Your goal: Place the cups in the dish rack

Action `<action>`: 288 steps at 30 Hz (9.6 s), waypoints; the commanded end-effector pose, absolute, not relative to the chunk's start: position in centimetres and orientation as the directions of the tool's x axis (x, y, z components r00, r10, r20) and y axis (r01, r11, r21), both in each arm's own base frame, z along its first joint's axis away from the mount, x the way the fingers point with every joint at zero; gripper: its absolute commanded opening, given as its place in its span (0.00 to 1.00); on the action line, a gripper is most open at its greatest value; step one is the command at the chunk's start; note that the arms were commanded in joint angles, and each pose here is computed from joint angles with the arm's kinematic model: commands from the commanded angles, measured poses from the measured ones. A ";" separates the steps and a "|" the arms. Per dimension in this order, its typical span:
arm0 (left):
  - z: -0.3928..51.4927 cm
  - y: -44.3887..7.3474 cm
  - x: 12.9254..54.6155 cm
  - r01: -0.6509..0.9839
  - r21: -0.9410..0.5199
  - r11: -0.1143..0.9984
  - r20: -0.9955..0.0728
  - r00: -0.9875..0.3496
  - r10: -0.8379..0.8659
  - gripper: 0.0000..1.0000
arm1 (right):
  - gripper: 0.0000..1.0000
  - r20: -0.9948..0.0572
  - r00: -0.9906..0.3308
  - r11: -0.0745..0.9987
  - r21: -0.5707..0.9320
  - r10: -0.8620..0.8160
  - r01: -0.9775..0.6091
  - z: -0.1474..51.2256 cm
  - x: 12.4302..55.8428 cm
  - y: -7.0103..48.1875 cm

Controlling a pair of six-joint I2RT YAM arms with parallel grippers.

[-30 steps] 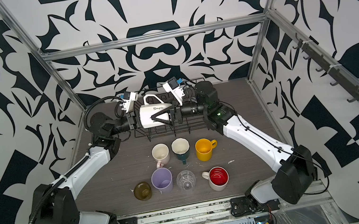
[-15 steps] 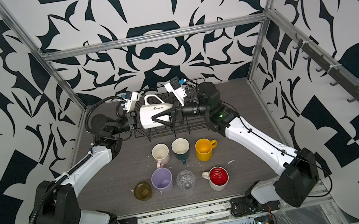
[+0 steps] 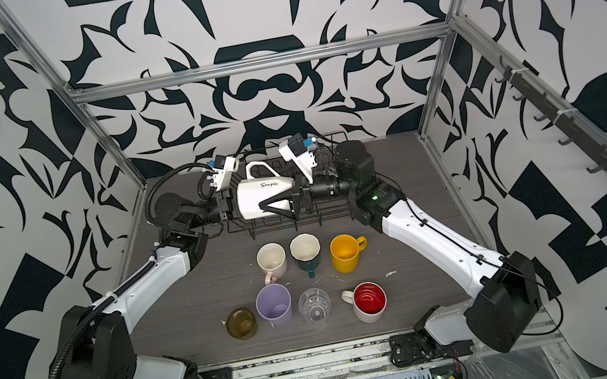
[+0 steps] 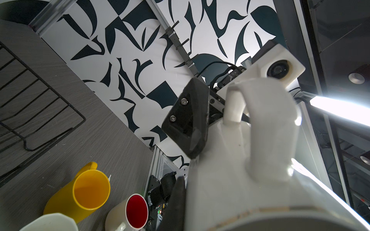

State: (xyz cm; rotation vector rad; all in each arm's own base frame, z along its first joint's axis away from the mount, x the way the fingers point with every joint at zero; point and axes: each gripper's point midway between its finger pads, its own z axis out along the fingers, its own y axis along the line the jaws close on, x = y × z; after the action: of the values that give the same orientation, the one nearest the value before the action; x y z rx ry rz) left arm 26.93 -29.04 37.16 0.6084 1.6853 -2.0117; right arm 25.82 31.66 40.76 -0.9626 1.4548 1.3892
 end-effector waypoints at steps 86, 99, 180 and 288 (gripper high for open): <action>40.3 -25.8 27.5 0.598 -0.798 -0.079 -0.575 -0.794 -0.196 0.00 | 0.99 -0.992 -0.112 0.169 0.121 0.059 -0.978 42.5 24.9 29.0; 39.7 -25.9 27.5 0.569 -0.819 -0.074 -0.551 -0.816 -0.177 0.00 | 0.97 -0.997 -0.063 0.124 0.068 0.047 -0.990 42.5 26.1 30.3; 38.1 -25.1 28.6 0.561 -0.828 -0.018 -0.547 -0.814 -0.197 0.64 | 0.00 -0.955 -0.288 0.178 0.296 0.069 -0.939 44.1 28.3 30.8; 29.5 -3.2 27.8 -0.066 -0.492 0.868 -0.737 -0.499 -0.456 0.99 | 0.23 -0.626 -0.697 0.937 -0.248 -0.349 -0.247 16.3 61.9 14.0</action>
State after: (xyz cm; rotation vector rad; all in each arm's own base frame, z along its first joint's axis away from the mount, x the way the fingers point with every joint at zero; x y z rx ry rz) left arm 28.14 -3.39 29.29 -0.3551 2.0427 -0.5063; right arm 60.53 14.34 12.92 -0.4572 2.4685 -0.1876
